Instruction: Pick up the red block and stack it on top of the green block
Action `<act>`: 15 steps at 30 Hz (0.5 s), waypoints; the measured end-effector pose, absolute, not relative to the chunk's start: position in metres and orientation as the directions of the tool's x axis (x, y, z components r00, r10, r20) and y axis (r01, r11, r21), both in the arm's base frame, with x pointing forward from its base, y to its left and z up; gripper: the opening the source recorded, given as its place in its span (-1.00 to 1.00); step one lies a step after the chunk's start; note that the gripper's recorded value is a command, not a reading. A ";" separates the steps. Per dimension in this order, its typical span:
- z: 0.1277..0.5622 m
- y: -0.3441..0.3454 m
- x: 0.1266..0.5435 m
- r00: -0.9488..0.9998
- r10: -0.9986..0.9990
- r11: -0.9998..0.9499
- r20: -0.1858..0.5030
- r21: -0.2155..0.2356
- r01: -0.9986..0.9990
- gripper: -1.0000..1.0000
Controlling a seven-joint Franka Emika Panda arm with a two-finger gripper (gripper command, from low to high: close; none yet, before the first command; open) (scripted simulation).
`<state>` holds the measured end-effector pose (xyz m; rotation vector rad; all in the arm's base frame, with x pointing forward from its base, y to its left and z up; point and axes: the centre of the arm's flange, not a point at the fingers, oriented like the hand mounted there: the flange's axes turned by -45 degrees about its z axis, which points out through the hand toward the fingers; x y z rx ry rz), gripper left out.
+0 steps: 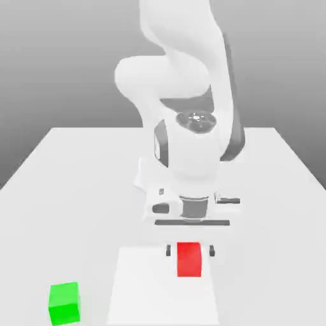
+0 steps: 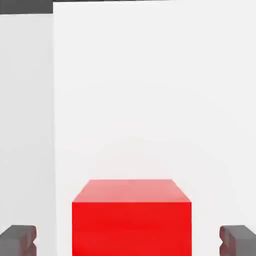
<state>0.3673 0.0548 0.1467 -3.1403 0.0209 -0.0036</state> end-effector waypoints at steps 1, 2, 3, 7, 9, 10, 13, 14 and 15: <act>0.147 0.055 0.367 1.000 -0.013 -1.000 0.002 -0.001 -0.013 -1.00; 0.147 0.055 0.367 1.000 -0.013 -1.000 0.002 -0.001 -0.013 -1.00; 0.147 0.055 0.367 1.000 -0.013 -1.000 0.003 -0.001 -0.013 -1.00; 0.145 0.055 0.367 1.000 -0.013 -1.000 0.003 -0.001 -0.013 -1.00; 0.155 0.055 0.369 1.000 -0.015 -1.000 0.006 -0.002 -0.015 -1.00; 0.161 0.056 0.370 1.000 -0.016 -1.000 0.007 -0.003 -0.016 -1.00; 0.179 0.056 0.371 1.000 -0.017 -1.000 0.009 -0.003 -0.017 -1.00; 0.184 0.056 0.371 1.000 -0.016 -1.000 0.009 -0.003 -0.016 -1.00; 0.190 0.056 0.371 1.000 -0.015 -1.000 0.008 -0.003 -0.015 -1.00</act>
